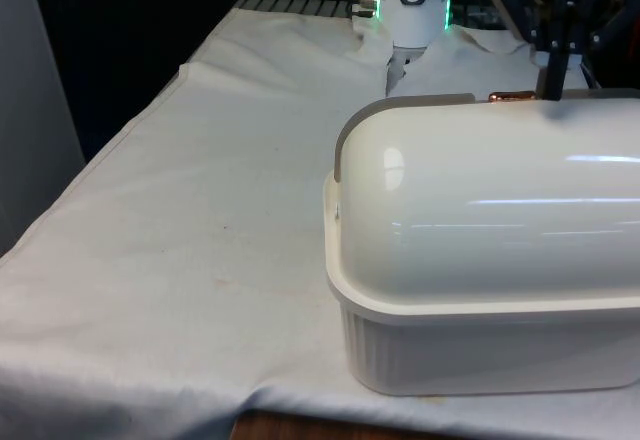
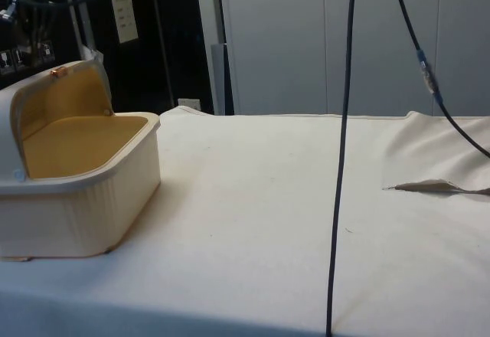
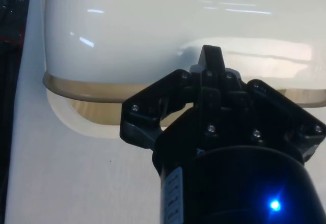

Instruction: Open the lid, then close it.

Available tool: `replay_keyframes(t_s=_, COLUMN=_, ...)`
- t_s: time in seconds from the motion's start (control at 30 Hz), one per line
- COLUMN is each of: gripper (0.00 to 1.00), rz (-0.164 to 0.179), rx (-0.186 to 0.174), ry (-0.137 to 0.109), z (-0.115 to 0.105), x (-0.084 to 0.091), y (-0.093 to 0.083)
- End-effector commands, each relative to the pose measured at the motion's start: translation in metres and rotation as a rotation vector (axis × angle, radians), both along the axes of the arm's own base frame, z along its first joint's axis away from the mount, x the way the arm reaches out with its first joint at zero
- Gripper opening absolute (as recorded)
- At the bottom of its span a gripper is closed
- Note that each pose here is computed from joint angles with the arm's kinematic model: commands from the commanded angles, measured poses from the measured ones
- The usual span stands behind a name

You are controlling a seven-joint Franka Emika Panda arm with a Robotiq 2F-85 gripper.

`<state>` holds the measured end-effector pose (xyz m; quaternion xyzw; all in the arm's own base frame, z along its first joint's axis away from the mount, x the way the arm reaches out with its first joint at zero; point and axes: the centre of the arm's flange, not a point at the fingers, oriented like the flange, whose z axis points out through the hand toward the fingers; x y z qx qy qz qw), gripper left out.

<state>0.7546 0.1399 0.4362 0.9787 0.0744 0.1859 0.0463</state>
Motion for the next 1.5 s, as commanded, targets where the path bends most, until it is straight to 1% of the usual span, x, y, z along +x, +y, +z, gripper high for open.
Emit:
replay_keyframes(t_s=0.0, gripper=0.00, rz=0.002, rx=0.000, ry=-0.007, z=0.003, x=-0.007, y=0.001)
replay_keyframes(t_s=0.13, gripper=0.00, rz=0.001, rx=-0.001, ry=-0.002, z=0.002, x=-0.010, y=-0.002)
replay_keyframes(t_s=0.17, gripper=0.00, rz=-0.002, rx=-0.003, ry=0.009, z=-0.002, x=-0.003, y=-0.003)
replay_keyframes(t_s=0.2, gripper=0.00, rz=0.001, rx=-0.002, ry=-0.002, z=0.002, x=-0.010, y=-0.002)
replay_keyframes(t_s=0.4, gripper=0.00, rz=-0.003, rx=-0.006, ry=0.009, z=-0.002, x=-0.015, y=-0.008)
replay_keyframes(t_s=0.43, gripper=0.00, rz=-0.007, rx=-0.007, ry=0.021, z=-0.005, x=-0.007, y=-0.008)
replay_keyframes(t_s=0.47, gripper=0.00, rz=-0.003, rx=-0.006, ry=0.009, z=-0.002, x=-0.015, y=-0.008)
replay_keyframes(t_s=0.63, gripper=0.00, rz=-0.005, rx=-0.008, ry=0.015, z=-0.006, x=-0.020, y=-0.010)
replay_keyframes(t_s=0.67, gripper=0.00, rz=-0.005, rx=-0.008, ry=0.017, z=-0.007, x=-0.021, y=-0.010)
replay_keyframes(t_s=0.7, gripper=0.00, rz=-0.009, rx=-0.008, ry=0.030, z=-0.010, x=-0.013, y=-0.012)
replay_keyframes(t_s=0.73, gripper=0.00, rz=-0.005, rx=-0.007, ry=0.019, z=-0.007, x=-0.022, y=-0.011)
replay_keyframes(t_s=1.0, gripper=0.00, rz=-0.007, rx=-0.008, ry=0.027, z=-0.011, x=-0.029, y=-0.015)
replay_keyframes(t_s=1.03, gripper=0.00, rz=-0.010, rx=-0.008, ry=0.038, z=-0.014, x=-0.021, y=-0.016)
replay_keyframes(t_s=1.07, gripper=0.00, rz=-0.007, rx=-0.007, ry=0.029, z=-0.012, x=-0.032, y=-0.015)
replay_keyframes(t_s=1.3, gripper=0.00, rz=-0.006, rx=-0.008, ry=0.038, z=-0.016, x=-0.041, y=-0.017)
replay_keyframes(t_s=1.33, gripper=0.00, rz=-0.008, rx=-0.007, ry=0.049, z=-0.019, x=-0.033, y=-0.019)
replay_keyframes(t_s=1.37, gripper=0.00, rz=-0.006, rx=-0.009, ry=0.039, z=-0.017, x=-0.042, y=-0.018)
replay_keyframes(t_s=1.47, gripper=0.00, rz=-0.004, rx=-0.010, ry=0.045, z=-0.019, x=-0.047, y=-0.018)
